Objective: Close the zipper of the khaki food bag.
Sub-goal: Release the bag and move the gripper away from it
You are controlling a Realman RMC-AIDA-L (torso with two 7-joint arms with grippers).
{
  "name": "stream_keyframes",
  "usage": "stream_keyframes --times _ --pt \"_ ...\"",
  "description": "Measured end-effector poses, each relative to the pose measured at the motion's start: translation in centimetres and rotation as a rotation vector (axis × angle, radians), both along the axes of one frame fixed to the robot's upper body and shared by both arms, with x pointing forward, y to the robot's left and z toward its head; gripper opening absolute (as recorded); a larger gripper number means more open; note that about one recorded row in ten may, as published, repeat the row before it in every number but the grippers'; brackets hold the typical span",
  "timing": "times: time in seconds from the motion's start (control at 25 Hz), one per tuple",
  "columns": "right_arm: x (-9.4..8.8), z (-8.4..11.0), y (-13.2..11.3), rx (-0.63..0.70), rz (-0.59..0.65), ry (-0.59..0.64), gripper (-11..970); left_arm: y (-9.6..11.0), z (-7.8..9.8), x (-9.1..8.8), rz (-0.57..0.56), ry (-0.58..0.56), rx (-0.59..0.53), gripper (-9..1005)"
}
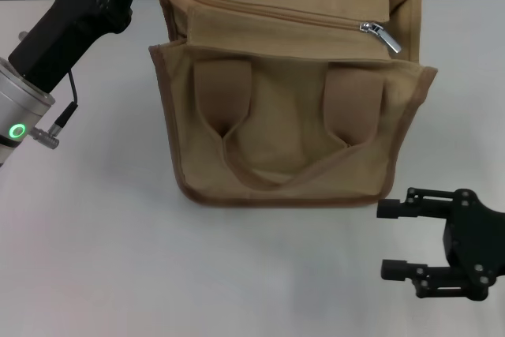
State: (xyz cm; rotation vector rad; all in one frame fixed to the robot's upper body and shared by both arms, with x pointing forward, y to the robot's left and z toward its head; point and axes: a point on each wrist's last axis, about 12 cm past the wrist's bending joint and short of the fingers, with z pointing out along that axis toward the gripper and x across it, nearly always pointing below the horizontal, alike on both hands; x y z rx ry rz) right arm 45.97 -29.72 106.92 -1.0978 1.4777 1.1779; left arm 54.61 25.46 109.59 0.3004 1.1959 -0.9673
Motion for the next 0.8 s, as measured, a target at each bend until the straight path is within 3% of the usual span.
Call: stream_keyframes --times 0.24,0.52,0.76,0.8 --pt "0.0 -0.3 0.5 0.0 -0.001 -0.005 719 0.2 -0.3 -0.3 0.0 0.017 -0.004 62" --pt "0.2 -0.2 0.7 0.004 0.004 -0.009 719 1.7 -0.9 -0.9 -0.037 0.114 0.007 89" --pt "0.5 -0.2 1.1 0.005 0.008 -0.014 718 2.9 -0.8 -1.2 -0.089 0.158 0.073 254" --pt "0.5 -0.2 1.1 0.005 0.009 -0.016 718 4.4 -0.2 -1.6 -0.136 0.195 0.124 281"
